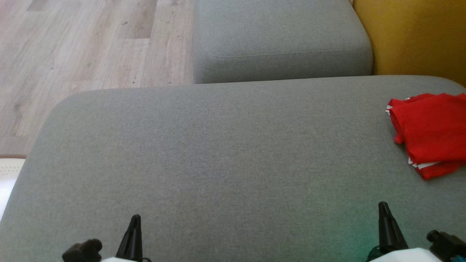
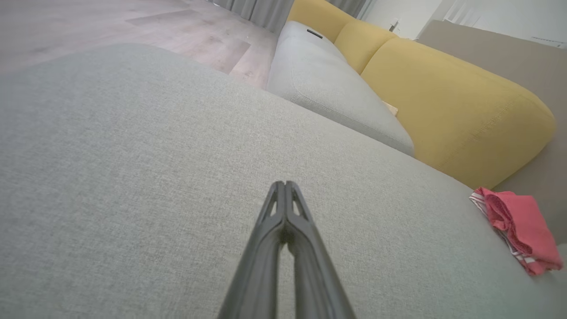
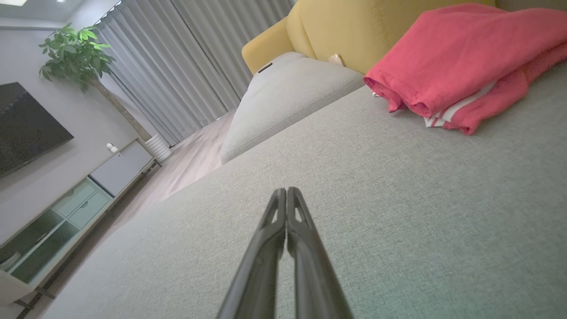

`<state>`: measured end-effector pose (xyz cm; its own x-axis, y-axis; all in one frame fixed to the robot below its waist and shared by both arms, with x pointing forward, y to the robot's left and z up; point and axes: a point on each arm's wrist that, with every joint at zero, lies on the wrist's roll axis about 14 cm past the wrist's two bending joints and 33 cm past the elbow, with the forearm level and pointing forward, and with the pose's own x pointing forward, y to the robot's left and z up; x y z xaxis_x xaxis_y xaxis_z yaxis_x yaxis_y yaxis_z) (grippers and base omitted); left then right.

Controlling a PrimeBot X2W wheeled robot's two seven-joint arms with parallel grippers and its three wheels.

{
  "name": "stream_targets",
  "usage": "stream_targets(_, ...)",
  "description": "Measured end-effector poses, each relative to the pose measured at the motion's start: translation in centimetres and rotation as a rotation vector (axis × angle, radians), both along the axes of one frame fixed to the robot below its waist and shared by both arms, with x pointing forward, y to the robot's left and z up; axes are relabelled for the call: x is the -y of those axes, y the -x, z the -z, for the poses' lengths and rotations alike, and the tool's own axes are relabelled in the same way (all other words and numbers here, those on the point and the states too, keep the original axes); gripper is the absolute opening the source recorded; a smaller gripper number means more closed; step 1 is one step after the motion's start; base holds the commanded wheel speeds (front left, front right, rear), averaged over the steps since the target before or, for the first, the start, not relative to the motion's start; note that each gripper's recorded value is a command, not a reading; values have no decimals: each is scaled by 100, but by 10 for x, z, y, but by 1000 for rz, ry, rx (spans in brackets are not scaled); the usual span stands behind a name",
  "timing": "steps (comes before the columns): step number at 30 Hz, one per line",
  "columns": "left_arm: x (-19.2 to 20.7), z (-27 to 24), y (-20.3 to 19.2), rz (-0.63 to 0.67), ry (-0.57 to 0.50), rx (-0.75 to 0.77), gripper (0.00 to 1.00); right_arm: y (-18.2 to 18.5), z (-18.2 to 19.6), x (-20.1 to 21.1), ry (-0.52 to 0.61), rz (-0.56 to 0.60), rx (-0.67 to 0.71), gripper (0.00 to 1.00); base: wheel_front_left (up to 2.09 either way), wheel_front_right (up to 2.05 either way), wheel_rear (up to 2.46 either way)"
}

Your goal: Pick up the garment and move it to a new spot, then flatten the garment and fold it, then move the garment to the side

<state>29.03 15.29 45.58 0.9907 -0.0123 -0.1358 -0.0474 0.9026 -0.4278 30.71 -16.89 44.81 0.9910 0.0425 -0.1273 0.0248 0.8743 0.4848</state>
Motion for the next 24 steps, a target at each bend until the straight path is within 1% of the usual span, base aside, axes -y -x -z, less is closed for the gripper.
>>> stream_targets(8, -4, -1, -9, -20, 97, -9, 0, -10, -5, 4, -93, 29, 2, 0, 0, 0, 0)
stream_targets(19, -7, 5, -13, -37, 218, -47, 0, -12, -2, 10, -208, 67, -19, 0, 0, 0, 0)
stream_targets(24, -10, 1, -21, -48, 278, -40, 0, -19, -5, 11, -267, 76, -16, 0, 0, 0, 0)
